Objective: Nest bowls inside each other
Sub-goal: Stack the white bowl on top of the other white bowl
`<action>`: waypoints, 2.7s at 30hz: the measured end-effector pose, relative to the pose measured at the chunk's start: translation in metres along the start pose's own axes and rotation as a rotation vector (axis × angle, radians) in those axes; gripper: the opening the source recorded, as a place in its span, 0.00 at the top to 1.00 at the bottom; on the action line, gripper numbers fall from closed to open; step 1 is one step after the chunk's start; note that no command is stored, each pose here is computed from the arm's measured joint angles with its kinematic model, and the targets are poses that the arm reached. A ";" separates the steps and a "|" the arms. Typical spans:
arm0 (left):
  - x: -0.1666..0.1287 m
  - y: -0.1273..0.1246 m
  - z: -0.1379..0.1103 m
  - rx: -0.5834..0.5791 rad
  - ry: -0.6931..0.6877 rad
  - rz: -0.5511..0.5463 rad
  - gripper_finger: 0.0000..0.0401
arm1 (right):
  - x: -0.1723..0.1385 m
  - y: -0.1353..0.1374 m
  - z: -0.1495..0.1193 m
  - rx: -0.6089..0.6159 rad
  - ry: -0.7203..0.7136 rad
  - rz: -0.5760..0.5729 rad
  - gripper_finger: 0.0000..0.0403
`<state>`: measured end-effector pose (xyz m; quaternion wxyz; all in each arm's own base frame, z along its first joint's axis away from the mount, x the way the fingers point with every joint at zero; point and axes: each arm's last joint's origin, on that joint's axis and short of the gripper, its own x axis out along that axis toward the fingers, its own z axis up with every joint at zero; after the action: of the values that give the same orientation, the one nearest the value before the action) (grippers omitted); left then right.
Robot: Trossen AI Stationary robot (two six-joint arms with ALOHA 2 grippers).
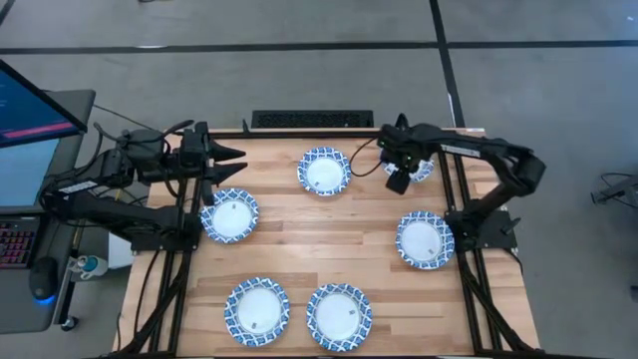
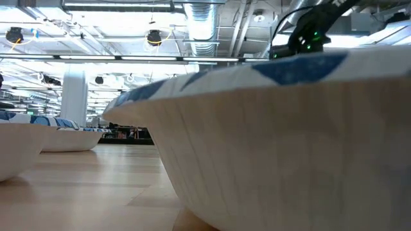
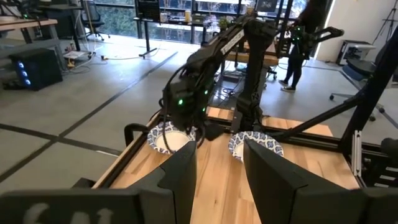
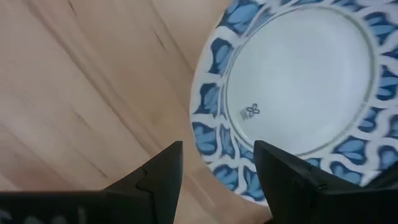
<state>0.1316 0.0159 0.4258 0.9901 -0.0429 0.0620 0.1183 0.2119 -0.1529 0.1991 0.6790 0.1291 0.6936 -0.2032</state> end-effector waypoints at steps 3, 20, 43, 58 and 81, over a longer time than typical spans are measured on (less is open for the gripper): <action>0.000 0.000 0.000 0.000 0.000 -0.003 0.69 | 0.009 0.001 0.006 -0.005 0.010 0.001 0.45; 0.000 0.000 0.000 0.000 0.000 -0.004 0.69 | 0.040 0.001 0.023 -0.006 0.039 -0.018 0.53; 0.000 0.000 0.000 0.029 0.001 -0.004 0.69 | 0.018 0.053 0.020 -0.121 -0.029 -0.072 0.98; 0.000 0.000 -0.001 0.024 0.008 -0.004 0.69 | -0.092 0.127 0.015 -0.195 -0.432 -0.078 0.99; -0.012 0.002 -0.002 -0.001 0.007 -0.003 0.69 | -0.034 0.162 0.157 -0.475 -0.279 -0.155 0.95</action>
<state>0.1195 0.0147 0.4255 0.9901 -0.0439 0.0651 0.1166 0.4270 -0.0786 0.2159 0.7613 -0.1165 0.6296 -0.1021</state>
